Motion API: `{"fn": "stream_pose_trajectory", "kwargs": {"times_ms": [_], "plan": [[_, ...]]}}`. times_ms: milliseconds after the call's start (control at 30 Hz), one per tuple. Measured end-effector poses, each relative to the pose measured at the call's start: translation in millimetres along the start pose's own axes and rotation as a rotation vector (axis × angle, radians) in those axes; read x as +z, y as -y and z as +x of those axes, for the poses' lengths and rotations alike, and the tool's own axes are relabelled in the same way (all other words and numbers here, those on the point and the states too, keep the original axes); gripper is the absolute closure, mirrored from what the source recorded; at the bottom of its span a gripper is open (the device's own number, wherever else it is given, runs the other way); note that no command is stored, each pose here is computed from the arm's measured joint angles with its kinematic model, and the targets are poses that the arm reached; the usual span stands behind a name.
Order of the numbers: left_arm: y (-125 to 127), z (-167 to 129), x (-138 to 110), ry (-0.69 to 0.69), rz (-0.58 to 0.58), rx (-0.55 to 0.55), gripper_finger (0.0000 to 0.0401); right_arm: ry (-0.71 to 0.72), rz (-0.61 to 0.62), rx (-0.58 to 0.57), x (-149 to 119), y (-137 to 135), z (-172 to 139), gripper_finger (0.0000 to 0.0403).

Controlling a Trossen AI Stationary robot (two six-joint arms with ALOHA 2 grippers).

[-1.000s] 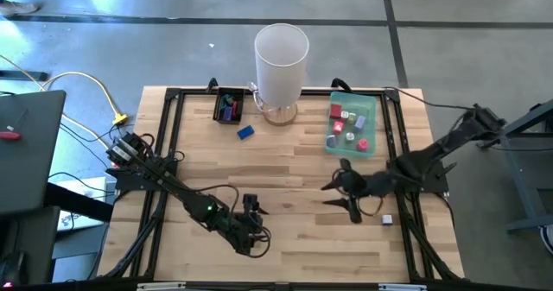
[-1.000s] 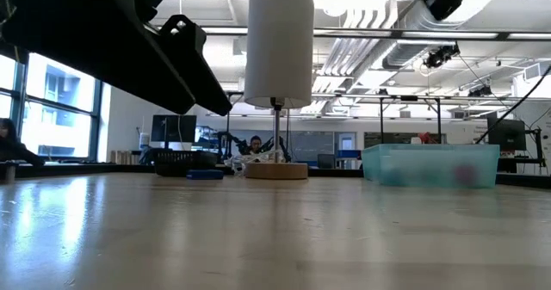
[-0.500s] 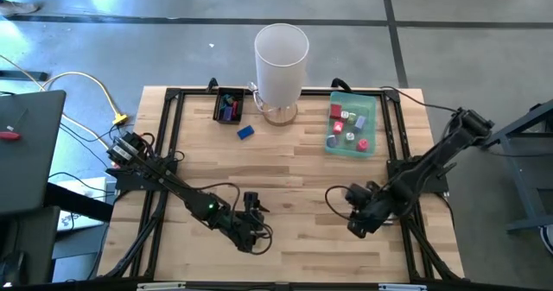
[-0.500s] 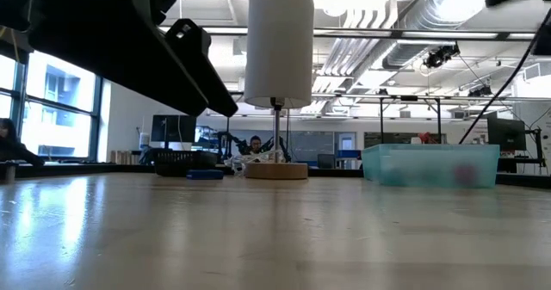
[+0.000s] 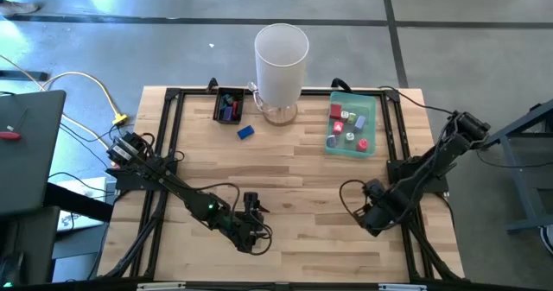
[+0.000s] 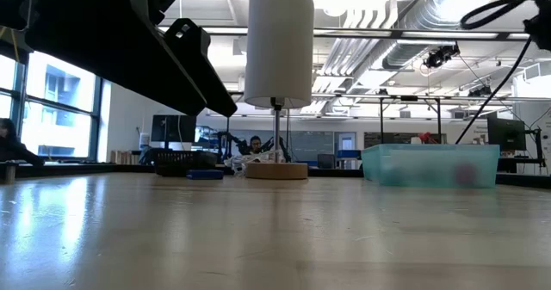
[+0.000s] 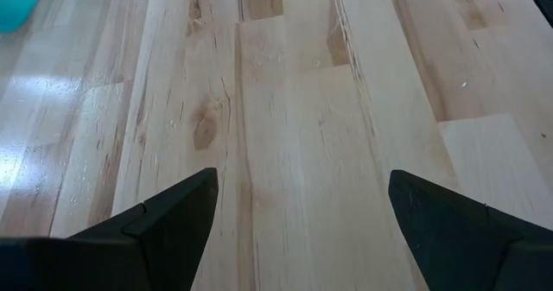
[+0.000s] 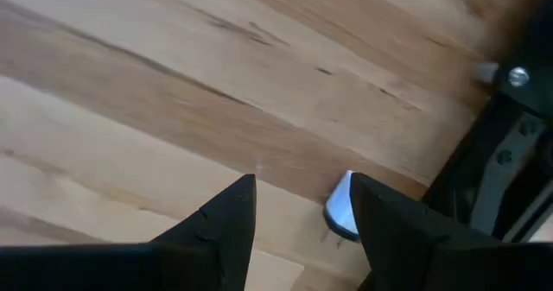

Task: Pick & Place Office items
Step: Put the white adapter into the green bin

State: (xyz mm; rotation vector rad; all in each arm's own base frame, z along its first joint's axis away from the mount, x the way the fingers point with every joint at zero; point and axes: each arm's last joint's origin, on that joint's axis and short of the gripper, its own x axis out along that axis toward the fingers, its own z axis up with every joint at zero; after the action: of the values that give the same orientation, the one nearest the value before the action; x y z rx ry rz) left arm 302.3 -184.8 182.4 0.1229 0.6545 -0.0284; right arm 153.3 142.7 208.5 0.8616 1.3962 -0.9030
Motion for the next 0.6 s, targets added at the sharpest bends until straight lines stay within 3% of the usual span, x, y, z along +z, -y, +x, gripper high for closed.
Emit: {"fn": "stream_pose_trajectory", "kwargs": {"times_ms": [300,600], "plan": [[3,-1,-1,0.000,-0.034,-0.010,0.0069,0.073,0.052,-0.003,-22,12,0,0.0227],[9,-5,-2,0.002,-0.078,-0.027,0.0069,0.049,0.199,-0.060,-35,23,0,0.0227]]}}
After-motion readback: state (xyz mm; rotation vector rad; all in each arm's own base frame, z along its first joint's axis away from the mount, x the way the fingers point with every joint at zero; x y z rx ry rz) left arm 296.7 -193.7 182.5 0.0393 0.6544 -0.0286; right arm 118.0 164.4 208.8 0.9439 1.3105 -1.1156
